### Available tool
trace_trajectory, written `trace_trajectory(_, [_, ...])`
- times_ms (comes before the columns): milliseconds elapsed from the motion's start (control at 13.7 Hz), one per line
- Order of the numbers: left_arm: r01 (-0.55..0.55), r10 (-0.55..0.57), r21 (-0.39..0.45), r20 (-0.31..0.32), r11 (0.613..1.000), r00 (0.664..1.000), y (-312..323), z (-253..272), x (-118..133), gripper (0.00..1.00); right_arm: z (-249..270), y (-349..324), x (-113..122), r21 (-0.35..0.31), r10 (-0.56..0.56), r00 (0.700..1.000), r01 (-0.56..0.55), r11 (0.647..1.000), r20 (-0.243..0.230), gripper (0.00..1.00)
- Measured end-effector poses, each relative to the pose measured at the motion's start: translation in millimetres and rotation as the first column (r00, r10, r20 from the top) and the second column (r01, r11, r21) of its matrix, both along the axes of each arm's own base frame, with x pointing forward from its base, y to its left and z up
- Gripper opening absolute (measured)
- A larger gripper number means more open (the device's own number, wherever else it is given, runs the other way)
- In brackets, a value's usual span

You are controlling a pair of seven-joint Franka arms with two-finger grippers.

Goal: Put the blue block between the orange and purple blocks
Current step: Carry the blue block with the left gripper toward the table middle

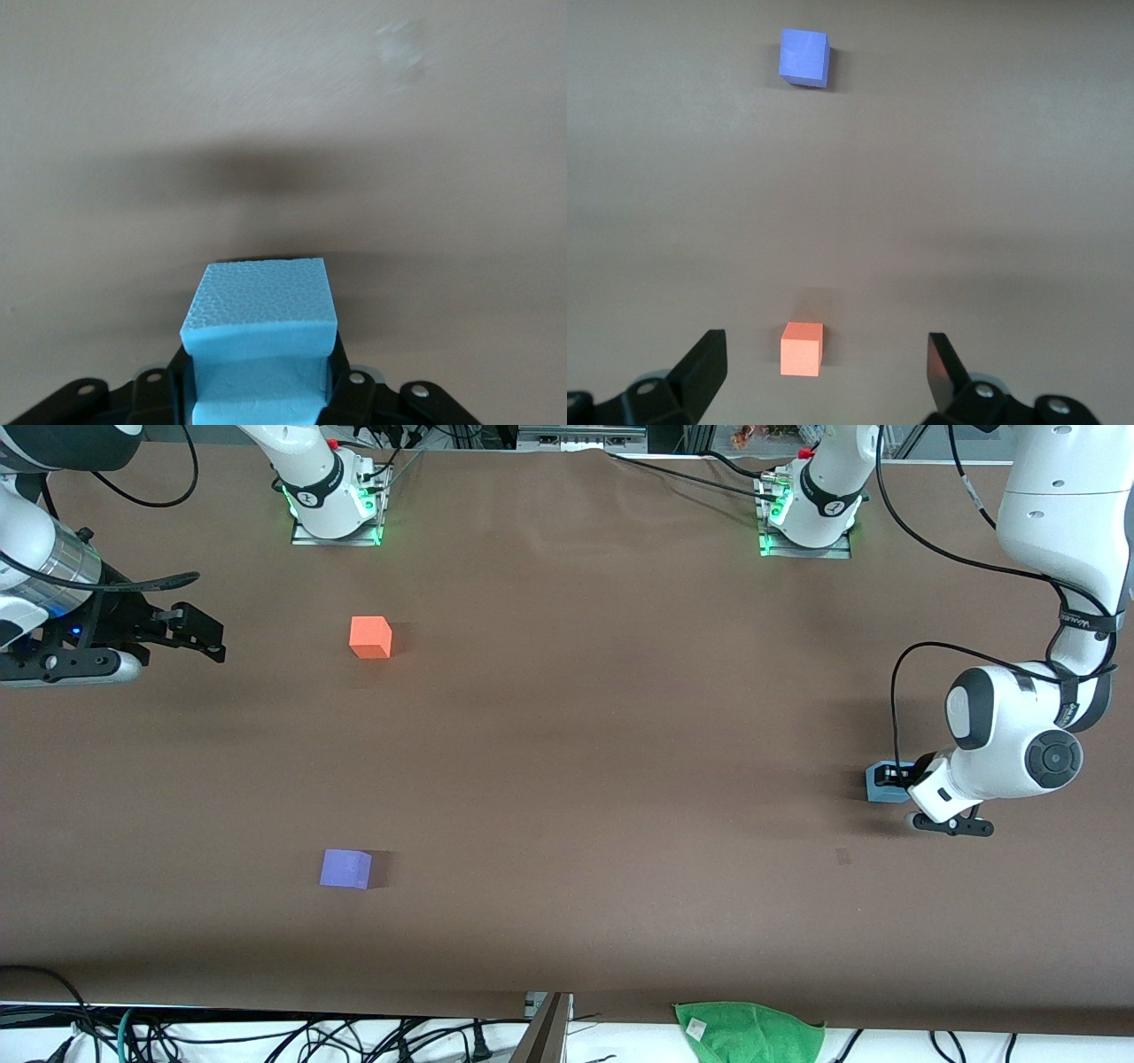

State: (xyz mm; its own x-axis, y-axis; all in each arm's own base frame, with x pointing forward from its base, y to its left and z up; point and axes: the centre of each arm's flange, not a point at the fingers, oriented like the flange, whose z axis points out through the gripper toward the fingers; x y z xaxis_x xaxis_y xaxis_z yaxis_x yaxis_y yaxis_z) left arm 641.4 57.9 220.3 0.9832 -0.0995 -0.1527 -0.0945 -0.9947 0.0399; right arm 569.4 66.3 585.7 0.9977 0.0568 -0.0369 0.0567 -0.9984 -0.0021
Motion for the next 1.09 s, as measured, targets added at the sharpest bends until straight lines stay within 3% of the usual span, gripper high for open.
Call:
trace_trajectory(219, [-0.008,0.010,-0.036,0.038,0.999,0.999,-73,46,23,0.57,0,0,0,0.000,-0.001,1.000,0.001,1.000,0.000,1.00])
trace_trajectory(438, [-0.040,0.042,-0.033,0.065,0.999,0.997,-167,71,26,0.57,0,-1,0,0.000,-0.001,1.000,0.001,1.000,0.000,1.00])
trace_trajectory(802, [-0.200,0.201,-0.023,0.079,0.979,0.976,-368,82,-19,0.56,0,-1,0,0.000,-0.002,1.000,0.002,1.000,0.000,1.00])
trace_trajectory(1094, [-0.253,0.258,-0.055,0.093,0.966,0.962,-475,53,-51,0.56,0,-1,0,0.000,-0.002,1.000,0.002,1.000,0.000,1.00])
